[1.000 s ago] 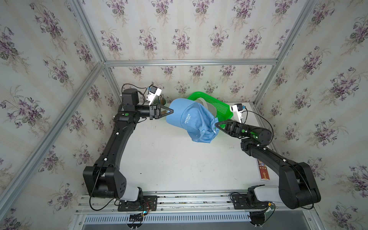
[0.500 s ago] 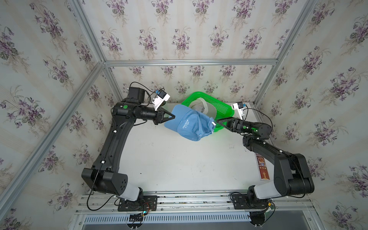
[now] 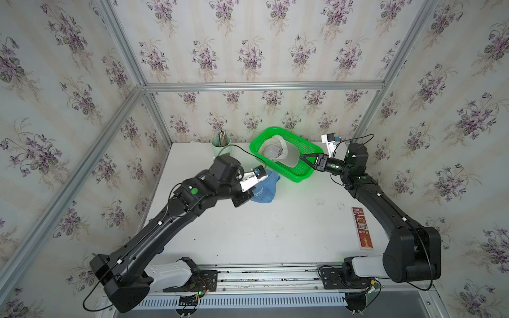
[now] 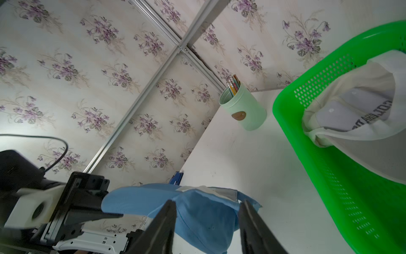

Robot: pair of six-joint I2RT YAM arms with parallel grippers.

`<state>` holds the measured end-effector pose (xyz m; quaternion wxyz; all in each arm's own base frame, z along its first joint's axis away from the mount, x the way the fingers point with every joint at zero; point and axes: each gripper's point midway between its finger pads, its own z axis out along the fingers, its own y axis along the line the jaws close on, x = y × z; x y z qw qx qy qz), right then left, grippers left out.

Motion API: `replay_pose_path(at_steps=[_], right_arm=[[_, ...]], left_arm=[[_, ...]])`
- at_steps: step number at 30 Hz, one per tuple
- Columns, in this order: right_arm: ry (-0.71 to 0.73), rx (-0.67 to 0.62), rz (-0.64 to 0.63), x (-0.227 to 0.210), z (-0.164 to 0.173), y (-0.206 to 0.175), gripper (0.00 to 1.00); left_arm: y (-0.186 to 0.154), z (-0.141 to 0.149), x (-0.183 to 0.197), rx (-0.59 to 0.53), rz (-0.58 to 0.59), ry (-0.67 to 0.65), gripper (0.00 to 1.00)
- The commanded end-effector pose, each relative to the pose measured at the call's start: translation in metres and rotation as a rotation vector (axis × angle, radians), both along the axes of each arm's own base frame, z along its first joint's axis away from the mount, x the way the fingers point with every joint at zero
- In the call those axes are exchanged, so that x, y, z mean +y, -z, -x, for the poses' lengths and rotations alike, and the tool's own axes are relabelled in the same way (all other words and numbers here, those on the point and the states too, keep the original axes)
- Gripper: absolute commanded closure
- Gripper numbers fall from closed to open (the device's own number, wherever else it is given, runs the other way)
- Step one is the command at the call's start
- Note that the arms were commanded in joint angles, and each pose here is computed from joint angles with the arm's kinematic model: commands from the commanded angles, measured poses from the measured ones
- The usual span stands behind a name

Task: Turn the baseball cap inside out
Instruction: Turn over the baseball cap.

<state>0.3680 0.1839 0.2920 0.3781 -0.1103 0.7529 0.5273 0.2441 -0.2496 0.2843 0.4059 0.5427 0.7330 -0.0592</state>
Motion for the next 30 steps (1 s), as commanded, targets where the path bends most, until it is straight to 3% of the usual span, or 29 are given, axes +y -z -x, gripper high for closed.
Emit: replay_pose_path(at_steps=[1, 6, 12, 19, 21, 22, 25, 30], right_arm=[[0.072, 0.059, 0.121, -0.001, -0.005, 0.025, 0.48], [0.111, 0.095, 0.212, 0.005, -0.006, 0.031, 0.46], [0.047, 0.106, 0.322, 0.032, 0.001, 0.045, 0.45], [-0.034, 0.089, 0.407, 0.056, 0.015, 0.05, 0.46], [-0.057, 0.11, 0.45, 0.061, 0.02, 0.064, 0.47], [-0.068, 0.12, 0.481, 0.063, 0.023, 0.072, 0.48], [-0.077, 0.141, 0.547, 0.065, 0.03, 0.093, 0.5], [-0.078, 0.147, 0.53, 0.068, 0.029, 0.099, 0.51]], left_arm=[[-0.015, -0.033, 0.005, -0.342, -0.168, -0.156, 0.96], [0.0, -0.025, -0.023, -0.625, -0.311, -0.128, 0.99], [0.025, -0.002, -0.064, -0.887, -0.454, -0.002, 1.0], [0.08, 0.008, -0.099, -1.199, -0.661, 0.014, 1.0], [0.097, 0.004, -0.104, -1.208, -0.725, -0.004, 1.0], [0.101, 0.004, -0.105, -1.188, -0.701, -0.026, 1.0], [0.085, 0.009, -0.104, -1.167, -0.602, -0.087, 1.0], [0.071, 0.019, -0.102, -1.191, -0.595, -0.069, 1.0]])
